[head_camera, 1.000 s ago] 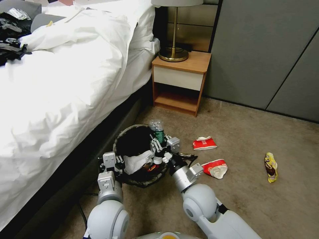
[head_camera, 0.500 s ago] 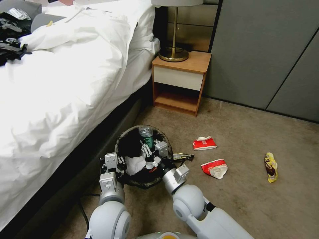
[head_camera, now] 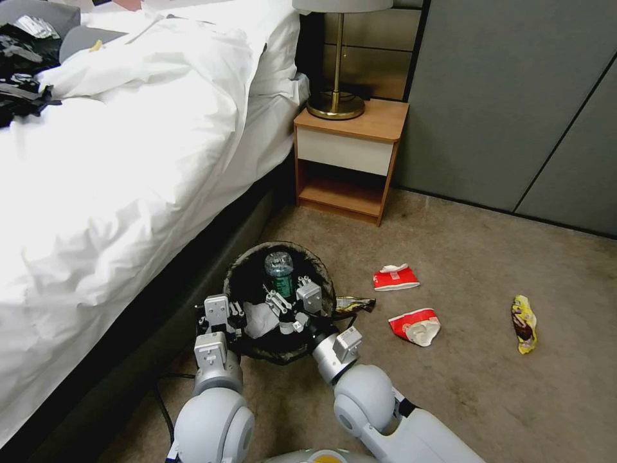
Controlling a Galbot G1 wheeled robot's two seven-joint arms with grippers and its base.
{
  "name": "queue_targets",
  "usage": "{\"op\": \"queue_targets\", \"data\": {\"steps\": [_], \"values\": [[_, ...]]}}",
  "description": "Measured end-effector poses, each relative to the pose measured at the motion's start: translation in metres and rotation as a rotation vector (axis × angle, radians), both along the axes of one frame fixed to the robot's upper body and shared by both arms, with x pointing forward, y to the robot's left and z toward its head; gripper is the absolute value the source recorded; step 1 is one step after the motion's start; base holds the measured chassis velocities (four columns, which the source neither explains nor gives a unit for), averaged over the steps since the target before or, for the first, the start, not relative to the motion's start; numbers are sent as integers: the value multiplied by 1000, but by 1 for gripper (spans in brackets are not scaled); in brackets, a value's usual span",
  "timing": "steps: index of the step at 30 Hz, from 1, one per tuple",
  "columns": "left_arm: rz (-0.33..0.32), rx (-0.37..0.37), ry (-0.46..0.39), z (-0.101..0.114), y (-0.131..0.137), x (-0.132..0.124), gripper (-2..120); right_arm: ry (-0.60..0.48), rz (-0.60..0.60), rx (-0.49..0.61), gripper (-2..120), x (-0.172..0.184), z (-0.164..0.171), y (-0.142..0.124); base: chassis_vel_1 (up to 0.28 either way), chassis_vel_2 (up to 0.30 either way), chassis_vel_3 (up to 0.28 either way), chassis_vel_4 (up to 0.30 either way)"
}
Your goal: Pick up the trash bin, then pick up the garbage from the floor and place it into the trash bin.
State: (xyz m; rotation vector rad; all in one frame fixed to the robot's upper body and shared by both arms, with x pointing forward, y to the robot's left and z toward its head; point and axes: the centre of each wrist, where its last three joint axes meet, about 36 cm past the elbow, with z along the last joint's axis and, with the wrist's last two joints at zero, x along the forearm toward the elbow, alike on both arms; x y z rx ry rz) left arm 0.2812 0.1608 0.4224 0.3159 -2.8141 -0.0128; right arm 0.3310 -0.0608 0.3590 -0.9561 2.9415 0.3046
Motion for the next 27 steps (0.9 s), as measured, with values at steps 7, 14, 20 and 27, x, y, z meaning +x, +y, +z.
{"op": "queue_targets", "data": {"steps": [7,14,20,27], "values": [[0,1,1,0,1,0,0,-8,-1,-5,96,-3,1,-1,0,0,0,0],[2,-1,1,0,0,0,0,-39,4,-4,100,-7,11,-1,0,0,0,0],[4,2,-1,1,2,1,0,-84,-6,-12,100,-11,22,-7,0,0,0,0],[12,9,2,-2,5,4,0,-311,-108,4,100,-13,88,-48,0,0,0,0]]}}
